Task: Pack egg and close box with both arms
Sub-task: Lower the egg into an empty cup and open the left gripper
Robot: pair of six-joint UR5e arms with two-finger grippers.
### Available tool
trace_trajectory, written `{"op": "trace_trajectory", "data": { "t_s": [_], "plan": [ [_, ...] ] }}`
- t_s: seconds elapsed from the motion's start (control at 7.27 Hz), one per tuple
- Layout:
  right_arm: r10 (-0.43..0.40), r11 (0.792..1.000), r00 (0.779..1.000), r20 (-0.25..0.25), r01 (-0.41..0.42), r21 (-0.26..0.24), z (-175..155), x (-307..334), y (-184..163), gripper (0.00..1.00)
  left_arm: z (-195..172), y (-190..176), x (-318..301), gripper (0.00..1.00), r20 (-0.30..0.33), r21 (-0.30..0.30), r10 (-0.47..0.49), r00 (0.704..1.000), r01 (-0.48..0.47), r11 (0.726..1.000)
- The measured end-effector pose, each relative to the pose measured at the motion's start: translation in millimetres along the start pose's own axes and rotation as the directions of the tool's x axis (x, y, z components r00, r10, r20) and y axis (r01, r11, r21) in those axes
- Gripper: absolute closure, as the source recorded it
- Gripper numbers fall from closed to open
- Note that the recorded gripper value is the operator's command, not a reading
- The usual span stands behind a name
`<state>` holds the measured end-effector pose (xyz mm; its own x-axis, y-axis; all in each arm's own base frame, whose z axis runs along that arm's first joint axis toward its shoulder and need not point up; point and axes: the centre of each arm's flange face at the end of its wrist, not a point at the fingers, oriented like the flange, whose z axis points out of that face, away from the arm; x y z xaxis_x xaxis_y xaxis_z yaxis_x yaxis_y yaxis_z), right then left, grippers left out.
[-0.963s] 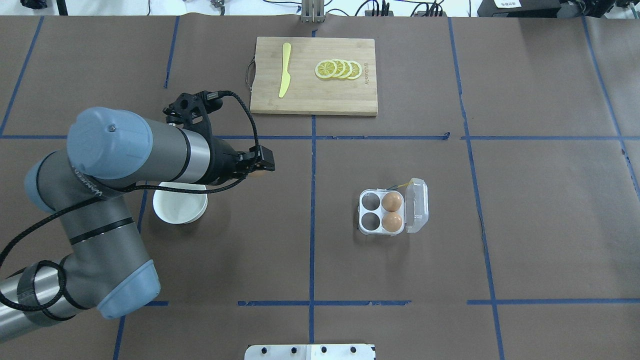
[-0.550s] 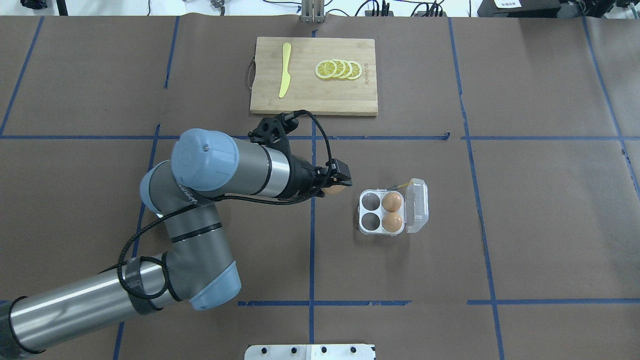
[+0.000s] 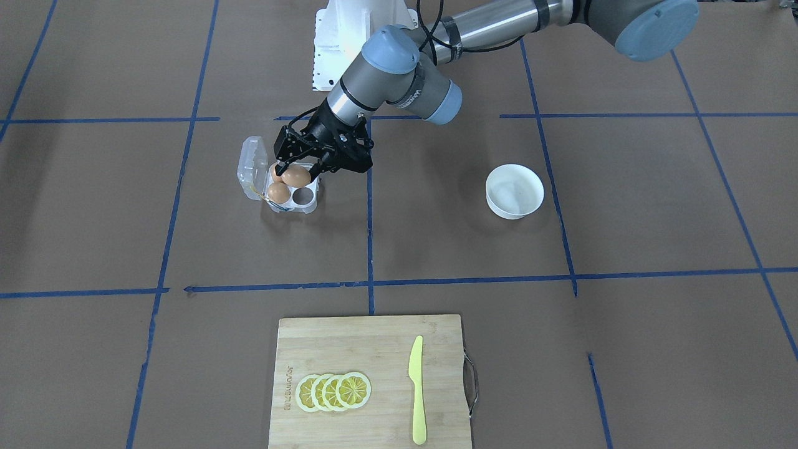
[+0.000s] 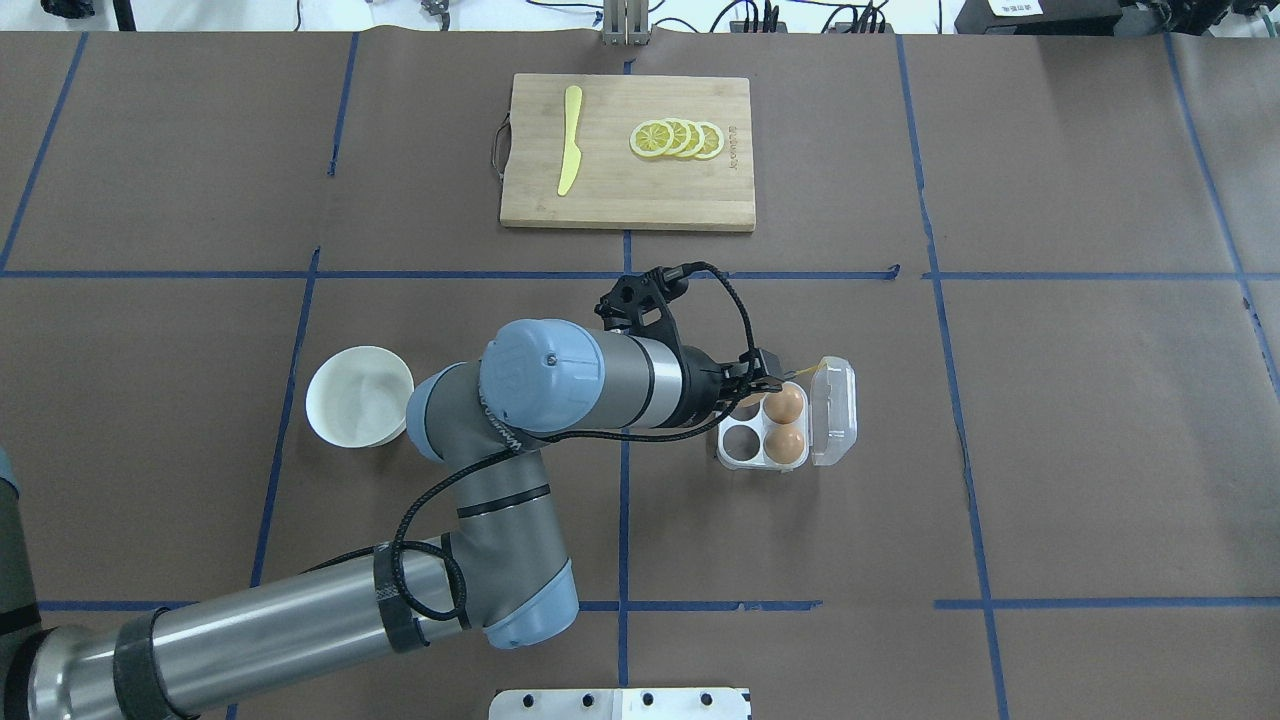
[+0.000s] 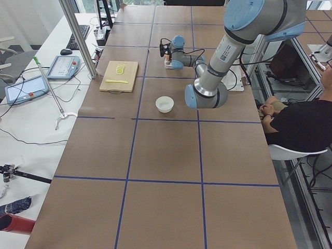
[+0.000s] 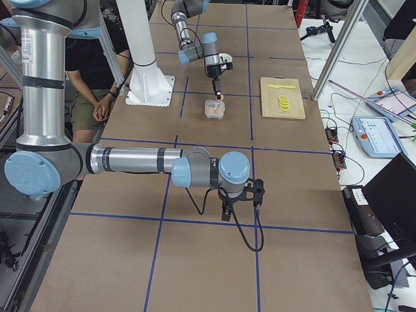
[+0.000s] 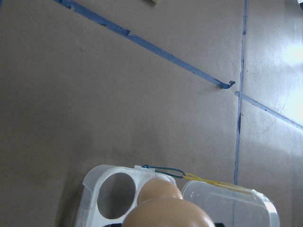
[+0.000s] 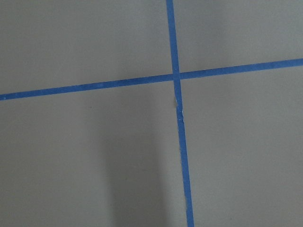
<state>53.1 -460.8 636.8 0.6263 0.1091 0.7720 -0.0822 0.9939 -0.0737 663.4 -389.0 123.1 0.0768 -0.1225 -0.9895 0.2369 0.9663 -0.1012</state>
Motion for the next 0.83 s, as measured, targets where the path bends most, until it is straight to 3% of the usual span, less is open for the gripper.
{"op": "trace_trajectory", "data": {
  "t_s": [0.14,0.55,0.83],
  "plan": [
    [0.002,1.000,1.000,0.007,-0.002,-0.002,1,0,1,0.00,5,2,-1,0.01,0.005,-0.001,-0.001,1.000,0.001,1.000],
    [0.000,1.000,1.000,0.012,0.000,-0.002,0,-1,2,0.00,6,3,-5,0.00,0.010,-0.007,0.001,1.000,-0.001,1.000],
    [-0.007,1.000,1.000,0.015,0.007,0.005,-3,-6,0,0.00,-12,-10,6,0.00,0.000,-0.026,0.006,1.000,-0.006,1.000]
  ]
}}
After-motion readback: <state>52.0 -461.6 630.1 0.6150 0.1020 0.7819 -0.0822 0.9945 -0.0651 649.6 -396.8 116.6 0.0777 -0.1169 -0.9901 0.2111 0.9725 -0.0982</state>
